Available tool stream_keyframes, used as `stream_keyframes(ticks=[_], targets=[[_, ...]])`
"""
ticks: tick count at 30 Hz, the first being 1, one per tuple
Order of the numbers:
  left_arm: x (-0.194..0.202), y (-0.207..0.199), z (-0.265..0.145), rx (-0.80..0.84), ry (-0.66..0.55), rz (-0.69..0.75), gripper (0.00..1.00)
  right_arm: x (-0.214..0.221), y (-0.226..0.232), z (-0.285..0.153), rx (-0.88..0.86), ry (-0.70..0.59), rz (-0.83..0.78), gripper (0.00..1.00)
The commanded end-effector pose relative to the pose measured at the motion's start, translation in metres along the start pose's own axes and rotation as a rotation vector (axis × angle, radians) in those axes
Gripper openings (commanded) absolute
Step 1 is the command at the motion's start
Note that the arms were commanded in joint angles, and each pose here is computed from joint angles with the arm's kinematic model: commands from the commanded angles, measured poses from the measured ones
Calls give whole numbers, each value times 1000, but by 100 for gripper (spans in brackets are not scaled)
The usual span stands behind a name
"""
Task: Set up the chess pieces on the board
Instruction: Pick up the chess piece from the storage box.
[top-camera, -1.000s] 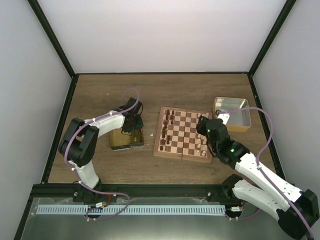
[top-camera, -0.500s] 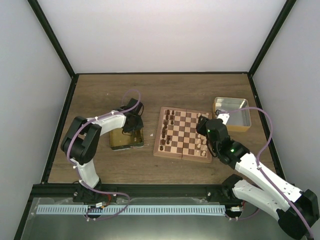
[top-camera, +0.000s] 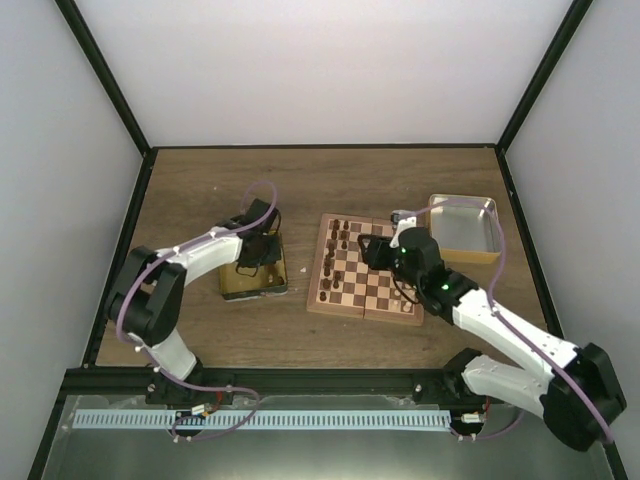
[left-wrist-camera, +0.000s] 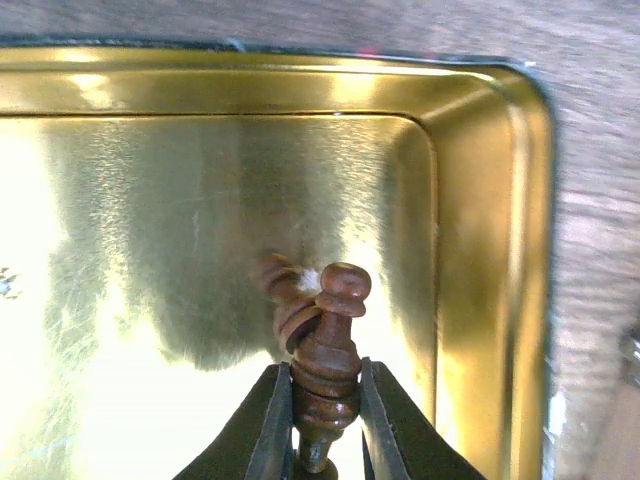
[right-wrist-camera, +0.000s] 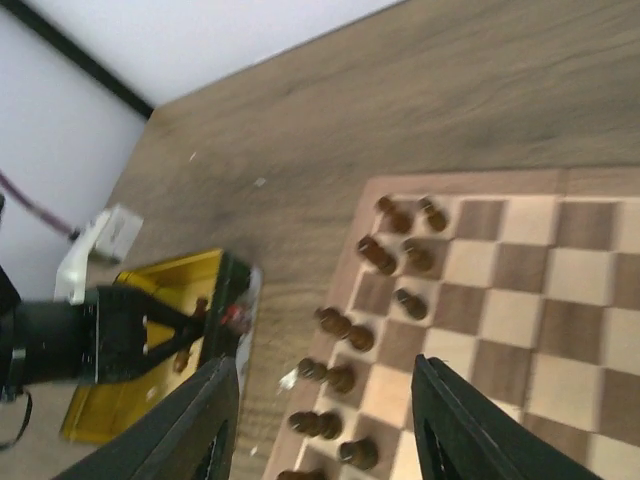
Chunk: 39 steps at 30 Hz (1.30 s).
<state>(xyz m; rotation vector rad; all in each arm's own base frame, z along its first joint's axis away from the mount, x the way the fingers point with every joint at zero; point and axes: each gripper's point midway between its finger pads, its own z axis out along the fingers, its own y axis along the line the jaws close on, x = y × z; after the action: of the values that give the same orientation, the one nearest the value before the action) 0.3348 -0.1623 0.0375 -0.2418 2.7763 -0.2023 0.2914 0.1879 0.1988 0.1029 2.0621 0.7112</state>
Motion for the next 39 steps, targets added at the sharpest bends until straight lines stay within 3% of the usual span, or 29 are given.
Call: stream_keyframes(ticks=[1,10,18,23,30,39], targets=[[0,-8,-24,80,-27,88,11,-4,60,6,-279,67,-52,50],[-9,-34,-57,234,-88,168,11,-2,83,24,-351,150,-7,56],[-11,-62,-96,417,-139,256,11,17,105,29,-522,230,65,56],[-9,-87,-136,593,-178,326,11,17,114,18,-642,187,153,57],[1,-119,-207,870,-219,433,12,-5,135,-11,-790,101,211,68],[9,-134,-296,1115,-347,529,13,-18,159,-33,-920,69,193,71]])
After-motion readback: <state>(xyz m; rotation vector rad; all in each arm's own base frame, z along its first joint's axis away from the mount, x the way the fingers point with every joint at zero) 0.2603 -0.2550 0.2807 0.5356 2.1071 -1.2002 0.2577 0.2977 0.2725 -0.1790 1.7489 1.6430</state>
